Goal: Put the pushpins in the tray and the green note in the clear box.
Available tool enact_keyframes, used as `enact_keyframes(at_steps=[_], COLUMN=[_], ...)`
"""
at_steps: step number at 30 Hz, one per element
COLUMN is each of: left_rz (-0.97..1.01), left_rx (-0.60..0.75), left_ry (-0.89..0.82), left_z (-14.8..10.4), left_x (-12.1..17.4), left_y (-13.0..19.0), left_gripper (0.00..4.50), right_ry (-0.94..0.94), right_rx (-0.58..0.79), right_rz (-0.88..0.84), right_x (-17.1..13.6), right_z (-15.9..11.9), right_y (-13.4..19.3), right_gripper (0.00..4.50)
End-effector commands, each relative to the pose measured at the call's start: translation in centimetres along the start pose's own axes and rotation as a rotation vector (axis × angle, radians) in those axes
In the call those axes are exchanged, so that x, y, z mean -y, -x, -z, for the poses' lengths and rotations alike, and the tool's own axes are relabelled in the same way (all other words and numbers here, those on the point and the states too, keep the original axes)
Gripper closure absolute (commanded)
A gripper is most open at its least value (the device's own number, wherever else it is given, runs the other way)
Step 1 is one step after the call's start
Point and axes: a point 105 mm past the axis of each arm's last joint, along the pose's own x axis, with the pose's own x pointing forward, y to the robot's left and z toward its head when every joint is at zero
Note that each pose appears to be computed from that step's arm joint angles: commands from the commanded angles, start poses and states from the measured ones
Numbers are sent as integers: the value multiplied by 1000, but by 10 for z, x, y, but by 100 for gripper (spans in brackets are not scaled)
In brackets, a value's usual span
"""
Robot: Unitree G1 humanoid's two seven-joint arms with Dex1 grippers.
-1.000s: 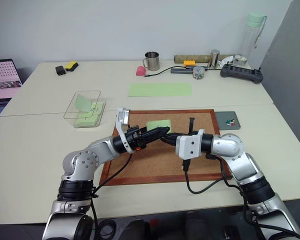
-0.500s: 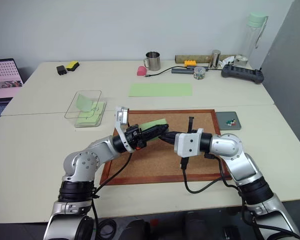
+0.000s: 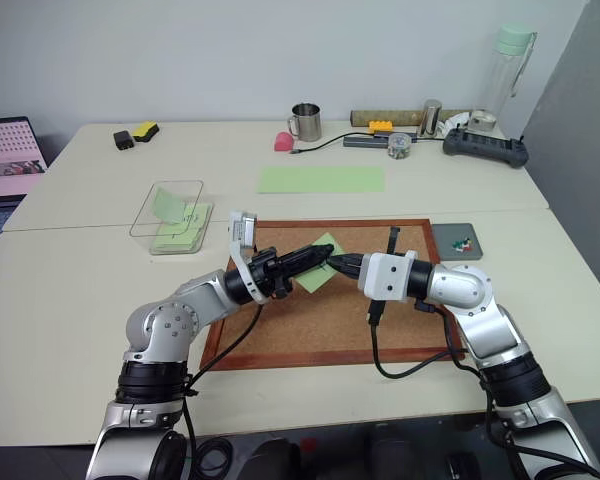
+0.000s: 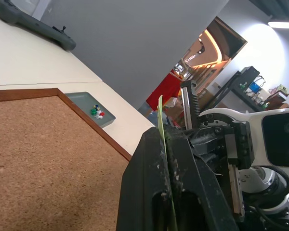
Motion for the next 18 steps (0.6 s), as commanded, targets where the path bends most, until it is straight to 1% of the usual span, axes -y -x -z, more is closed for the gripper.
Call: enact_keyframes(at_steps=[1, 4, 5, 9, 12, 14, 15, 18], left_rz=[-79, -197, -202, -163, -115, -52, -12, 125], left_rx=[-24, -10, -2, 4, -12, -38, -48, -92], left_ry=[-88, -148, -150, -161, -183, -237, -271, -413], left_z=[-1, -7, -9, -12, -11, -10, -10, -9], left_x=[-13, -34, -36, -30, -19, -5, 5, 37], left_y=[-1, 1, 0, -5, -11, -18, -22, -33], left_gripper=[449, 449, 449, 449, 449, 449, 449, 449], right_ry=[45, 46, 44, 19, -63, -231, -318, -511], right_rx=[57, 61, 62, 53, 38, 25, -9, -182], right_rz=[69, 86, 98, 141, 231, 383, 461, 652], right_x=[19, 22, 23, 28, 39, 55, 62, 71], right_z=[-19, -22, -23, -22, -15, 0, 16, 69], right_y=[4, 6, 7, 13, 22, 37, 48, 87], right_gripper=[450, 450, 450, 450, 450, 450, 450, 450])
